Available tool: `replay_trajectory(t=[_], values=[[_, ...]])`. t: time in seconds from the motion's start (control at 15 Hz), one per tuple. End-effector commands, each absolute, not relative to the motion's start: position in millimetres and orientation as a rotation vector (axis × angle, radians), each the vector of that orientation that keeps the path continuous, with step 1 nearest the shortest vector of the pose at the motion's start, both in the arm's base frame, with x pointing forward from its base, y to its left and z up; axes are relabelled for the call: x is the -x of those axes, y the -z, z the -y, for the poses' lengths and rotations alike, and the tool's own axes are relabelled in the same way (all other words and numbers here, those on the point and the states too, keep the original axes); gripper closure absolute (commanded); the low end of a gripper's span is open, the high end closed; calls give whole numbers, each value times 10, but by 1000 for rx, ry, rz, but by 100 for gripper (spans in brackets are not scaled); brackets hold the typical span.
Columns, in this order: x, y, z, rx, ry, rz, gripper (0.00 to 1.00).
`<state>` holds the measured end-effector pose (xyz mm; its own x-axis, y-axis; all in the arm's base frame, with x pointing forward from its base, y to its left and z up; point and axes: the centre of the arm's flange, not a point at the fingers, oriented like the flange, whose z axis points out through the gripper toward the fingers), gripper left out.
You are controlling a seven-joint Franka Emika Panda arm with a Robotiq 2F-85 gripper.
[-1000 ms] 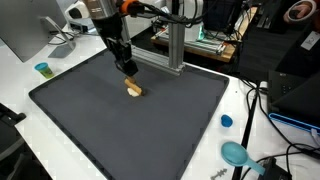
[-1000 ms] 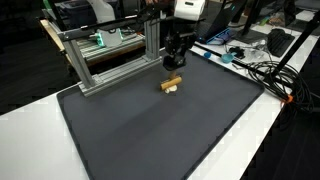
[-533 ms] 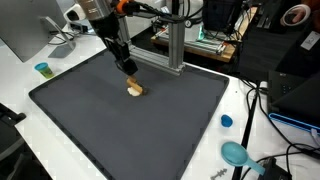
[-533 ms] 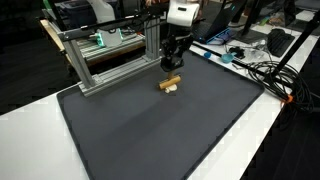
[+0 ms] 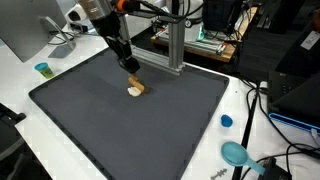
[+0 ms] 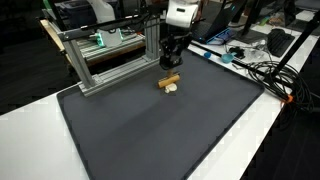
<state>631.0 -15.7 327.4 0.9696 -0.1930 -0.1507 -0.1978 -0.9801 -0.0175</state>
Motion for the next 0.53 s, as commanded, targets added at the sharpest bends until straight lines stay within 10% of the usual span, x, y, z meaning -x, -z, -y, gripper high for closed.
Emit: replay_trajectory(t=[0.0, 0.47], values=[[-6058, -3963, 7, 3157, -136, -255, 79], [-6300, -3755, 31, 3180, -150, -302, 79]])
